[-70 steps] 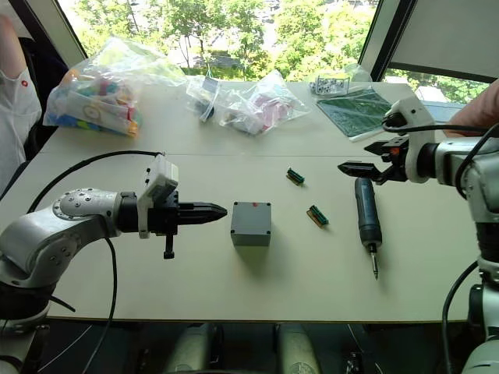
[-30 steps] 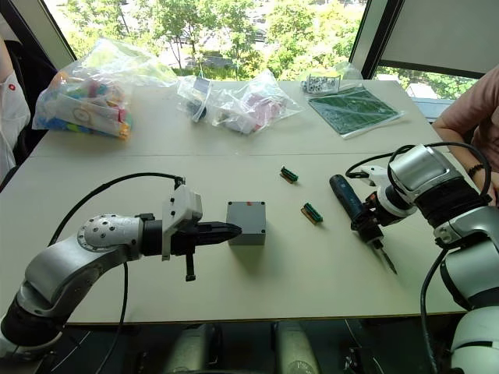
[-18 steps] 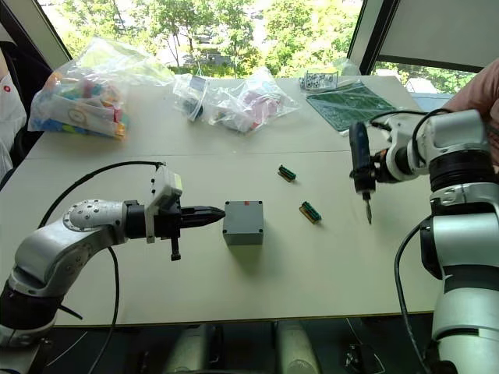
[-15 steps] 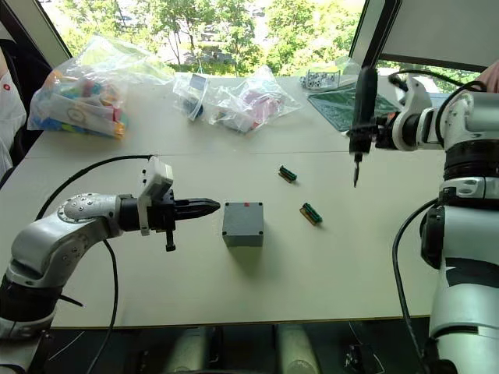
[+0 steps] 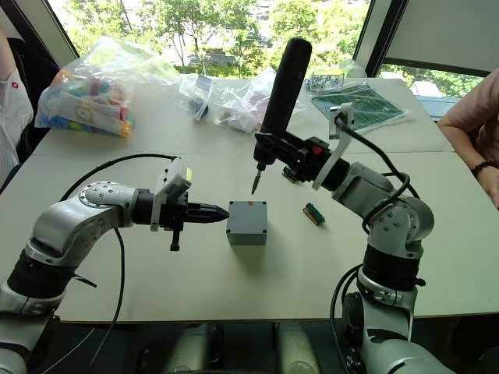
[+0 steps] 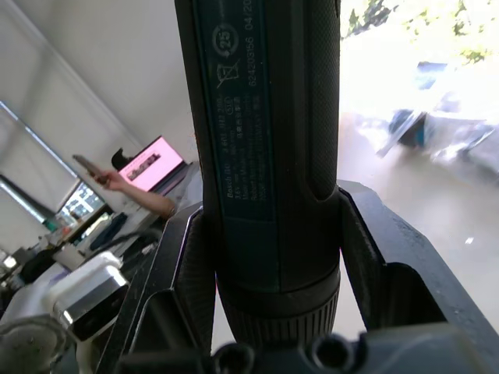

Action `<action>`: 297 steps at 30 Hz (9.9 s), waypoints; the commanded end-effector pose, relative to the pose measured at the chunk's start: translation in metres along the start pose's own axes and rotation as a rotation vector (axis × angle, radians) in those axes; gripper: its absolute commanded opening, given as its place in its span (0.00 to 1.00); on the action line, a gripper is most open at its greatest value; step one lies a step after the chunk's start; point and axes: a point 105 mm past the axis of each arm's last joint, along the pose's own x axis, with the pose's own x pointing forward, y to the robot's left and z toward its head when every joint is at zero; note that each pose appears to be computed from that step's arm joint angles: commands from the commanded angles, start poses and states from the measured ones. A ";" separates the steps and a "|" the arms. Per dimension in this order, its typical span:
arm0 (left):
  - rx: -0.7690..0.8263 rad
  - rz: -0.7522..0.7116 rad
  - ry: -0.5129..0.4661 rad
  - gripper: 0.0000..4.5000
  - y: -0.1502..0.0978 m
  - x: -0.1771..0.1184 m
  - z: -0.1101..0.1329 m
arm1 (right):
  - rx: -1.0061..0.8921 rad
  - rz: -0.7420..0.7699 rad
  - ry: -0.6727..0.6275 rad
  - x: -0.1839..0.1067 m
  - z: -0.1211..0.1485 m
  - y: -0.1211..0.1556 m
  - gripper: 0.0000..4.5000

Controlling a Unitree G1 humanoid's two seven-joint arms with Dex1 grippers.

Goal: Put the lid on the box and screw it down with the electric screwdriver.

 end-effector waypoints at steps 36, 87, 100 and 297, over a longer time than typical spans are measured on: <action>0.057 -0.001 0.069 0.00 0.006 0.017 -0.017 | -0.288 -0.070 0.065 -0.010 -0.023 -0.023 0.40; -0.071 0.043 -0.207 0.00 0.000 -0.009 0.029 | -0.014 -0.301 -0.316 -0.014 0.170 -0.018 0.40; 0.106 -0.044 -0.095 0.00 -0.041 -0.004 0.032 | 0.262 -0.817 0.718 -0.167 0.024 -0.096 0.40; -0.098 0.308 -0.067 0.00 0.000 -0.033 0.001 | -0.442 -0.288 0.467 0.030 -0.048 -0.151 0.43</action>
